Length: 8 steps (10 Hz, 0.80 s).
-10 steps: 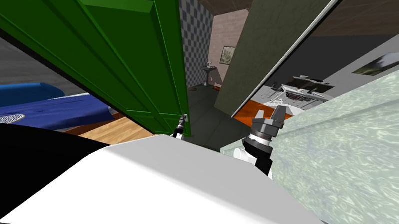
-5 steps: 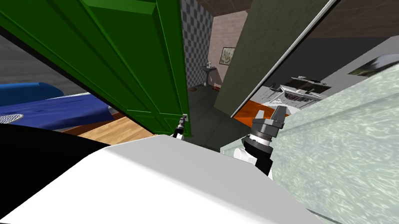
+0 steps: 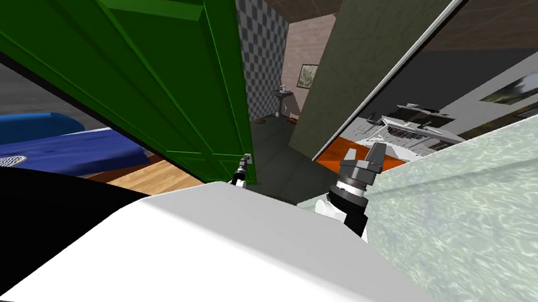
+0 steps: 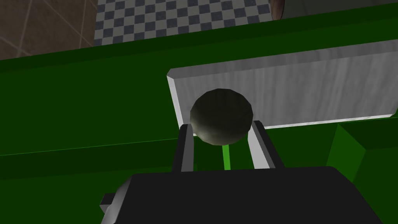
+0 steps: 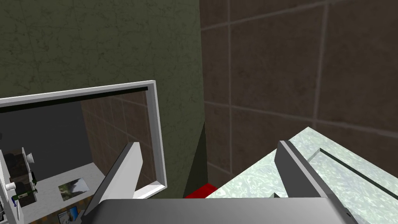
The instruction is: Push the door open
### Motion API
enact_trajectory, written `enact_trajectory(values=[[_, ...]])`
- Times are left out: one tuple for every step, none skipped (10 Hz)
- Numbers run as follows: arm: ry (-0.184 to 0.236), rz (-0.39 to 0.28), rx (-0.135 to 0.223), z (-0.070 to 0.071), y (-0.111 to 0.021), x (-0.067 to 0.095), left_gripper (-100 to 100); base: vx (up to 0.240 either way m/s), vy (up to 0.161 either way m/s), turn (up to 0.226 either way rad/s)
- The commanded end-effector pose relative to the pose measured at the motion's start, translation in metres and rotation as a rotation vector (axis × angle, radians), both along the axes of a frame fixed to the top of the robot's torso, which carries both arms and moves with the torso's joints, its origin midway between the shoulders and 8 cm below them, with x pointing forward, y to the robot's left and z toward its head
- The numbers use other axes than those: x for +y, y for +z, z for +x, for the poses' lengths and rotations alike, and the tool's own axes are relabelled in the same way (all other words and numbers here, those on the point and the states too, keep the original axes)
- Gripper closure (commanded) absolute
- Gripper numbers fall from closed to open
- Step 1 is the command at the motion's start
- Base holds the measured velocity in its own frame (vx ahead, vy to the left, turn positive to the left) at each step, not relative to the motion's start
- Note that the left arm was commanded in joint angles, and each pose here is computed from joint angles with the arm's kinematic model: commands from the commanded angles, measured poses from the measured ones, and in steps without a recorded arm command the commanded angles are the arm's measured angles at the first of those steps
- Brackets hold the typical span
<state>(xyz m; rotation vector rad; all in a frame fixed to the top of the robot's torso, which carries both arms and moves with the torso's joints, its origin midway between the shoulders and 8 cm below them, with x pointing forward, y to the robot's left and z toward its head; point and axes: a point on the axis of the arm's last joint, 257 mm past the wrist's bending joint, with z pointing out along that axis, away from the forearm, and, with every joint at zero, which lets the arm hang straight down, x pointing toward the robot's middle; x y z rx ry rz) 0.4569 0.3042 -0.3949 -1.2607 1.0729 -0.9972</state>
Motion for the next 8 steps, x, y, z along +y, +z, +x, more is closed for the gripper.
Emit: enact_trajectory(values=[[0.006,0.005,-0.01,0.002,0.006,0.005,100,0.052,0.003,-0.006],[0.034,0.007,-0.012,0.001,0.008,0.017,100,0.146,0.004,0.058],[0.049,0.005,-0.013,0.0,0.008,0.022,100,0.193,-0.034,0.058],[0.063,0.001,-0.014,0.0,0.008,0.026,100,0.208,-0.041,0.074],[0.077,-0.005,-0.014,-0.001,0.008,0.029,100,0.215,-0.041,0.081],[0.038,0.003,0.001,-0.001,0.004,0.018,-100,0.09,0.003,0.254],[0.015,0.008,0.002,0.001,0.004,0.011,-100,-0.02,0.052,0.287],[-0.013,0.013,0.002,0.002,0.004,0.002,-100,-0.056,0.064,0.252]])
